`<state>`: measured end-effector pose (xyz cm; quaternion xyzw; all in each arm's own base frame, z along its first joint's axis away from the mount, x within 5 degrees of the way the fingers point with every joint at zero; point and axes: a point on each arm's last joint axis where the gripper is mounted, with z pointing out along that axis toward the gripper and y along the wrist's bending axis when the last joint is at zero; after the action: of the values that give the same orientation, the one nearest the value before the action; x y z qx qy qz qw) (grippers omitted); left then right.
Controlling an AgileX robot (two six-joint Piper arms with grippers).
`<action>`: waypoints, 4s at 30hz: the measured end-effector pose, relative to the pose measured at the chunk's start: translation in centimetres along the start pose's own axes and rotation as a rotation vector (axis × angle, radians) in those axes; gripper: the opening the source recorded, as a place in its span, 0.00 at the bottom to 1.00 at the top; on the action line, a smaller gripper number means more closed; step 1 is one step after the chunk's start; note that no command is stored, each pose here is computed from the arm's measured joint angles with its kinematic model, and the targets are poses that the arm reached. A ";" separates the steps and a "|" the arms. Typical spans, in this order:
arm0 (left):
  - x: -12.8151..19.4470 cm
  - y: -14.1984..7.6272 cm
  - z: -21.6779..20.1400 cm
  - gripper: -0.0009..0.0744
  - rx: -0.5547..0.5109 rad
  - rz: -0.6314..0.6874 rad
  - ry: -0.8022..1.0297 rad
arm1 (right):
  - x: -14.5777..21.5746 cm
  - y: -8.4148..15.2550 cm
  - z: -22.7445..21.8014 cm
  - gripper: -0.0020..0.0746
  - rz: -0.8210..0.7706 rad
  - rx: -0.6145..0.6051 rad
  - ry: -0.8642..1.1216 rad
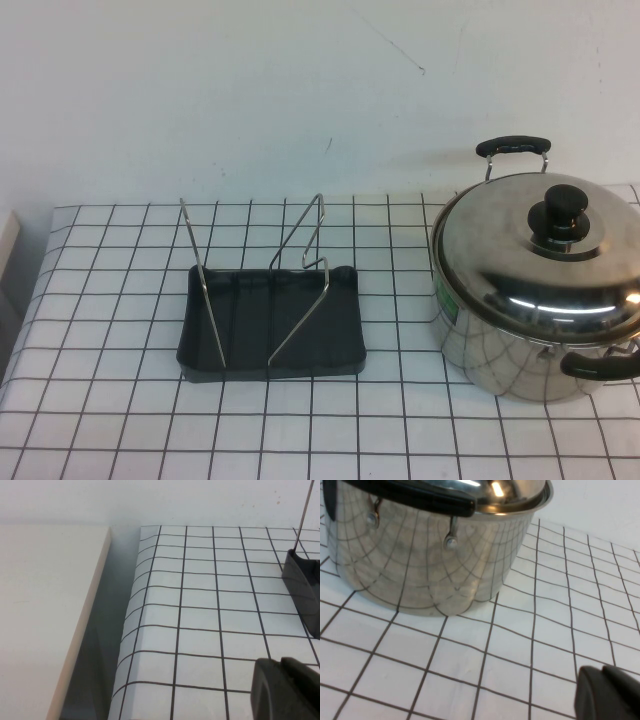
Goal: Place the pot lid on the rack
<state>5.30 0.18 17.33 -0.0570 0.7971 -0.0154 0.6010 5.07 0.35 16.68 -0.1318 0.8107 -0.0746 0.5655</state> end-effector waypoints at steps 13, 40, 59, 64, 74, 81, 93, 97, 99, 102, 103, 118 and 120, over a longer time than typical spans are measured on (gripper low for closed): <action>0.0 0.0 0.0 0.01 0.000 0.000 0.000 | 0.0 0.0 0.0 0.02 0.000 0.000 0.000; 0.0 0.0 0.0 0.01 0.000 0.000 0.000 | -1.0 1.2 -0.1 0.02 0.385 -0.155 -0.084; 0.0 0.0 0.0 0.01 0.000 0.000 0.000 | -2.9 1.2 -0.6 0.02 0.848 -0.264 -0.257; 0.0 0.0 0.0 0.01 0.000 0.000 0.000 | -3.0 1.2 -0.6 0.02 0.736 -0.250 -0.274; 0.0 0.0 0.0 0.01 0.000 0.000 0.000 | -6.6 0.5 -1.7 0.02 0.391 -0.246 -0.300; 0.0 0.0 0.0 0.01 0.000 0.000 0.000 | -9.4 -1.2 -0.8 0.02 0.196 -0.160 -0.173; 0.0 0.0 0.0 0.01 0.000 0.000 0.000 | -12.3 -3.3 4.0 0.05 0.315 -0.002 -0.272; 0.0 0.0 0.0 0.01 0.000 0.000 0.000 | -12.6 -1.9 6.9 0.20 0.282 -0.072 -0.275; 0.0 0.0 0.0 0.01 0.000 0.000 0.000 | -12.7 -1.2 8.2 0.32 0.255 -0.097 -0.296; 0.0 0.0 0.0 0.01 0.000 0.000 0.000 | -12.6 0.0 10.6 0.54 0.204 -0.139 -0.312; 0.0 0.0 0.0 0.01 0.000 0.000 0.000 | -12.6 0.3 11.4 0.62 0.196 -0.152 -0.319; 0.0 0.0 0.0 0.01 0.000 0.000 0.000 | -13.9 2.6 19.8 0.85 0.176 -0.245 -0.262; 0.0 0.0 0.0 0.01 0.000 0.000 0.000 | -13.7 2.7 20.5 0.85 0.193 -0.234 -0.243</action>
<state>5.30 0.18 17.33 -0.0570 0.7971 -0.0154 0.6010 28.43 7.57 21.06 -0.1267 0.7483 0.0913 0.6447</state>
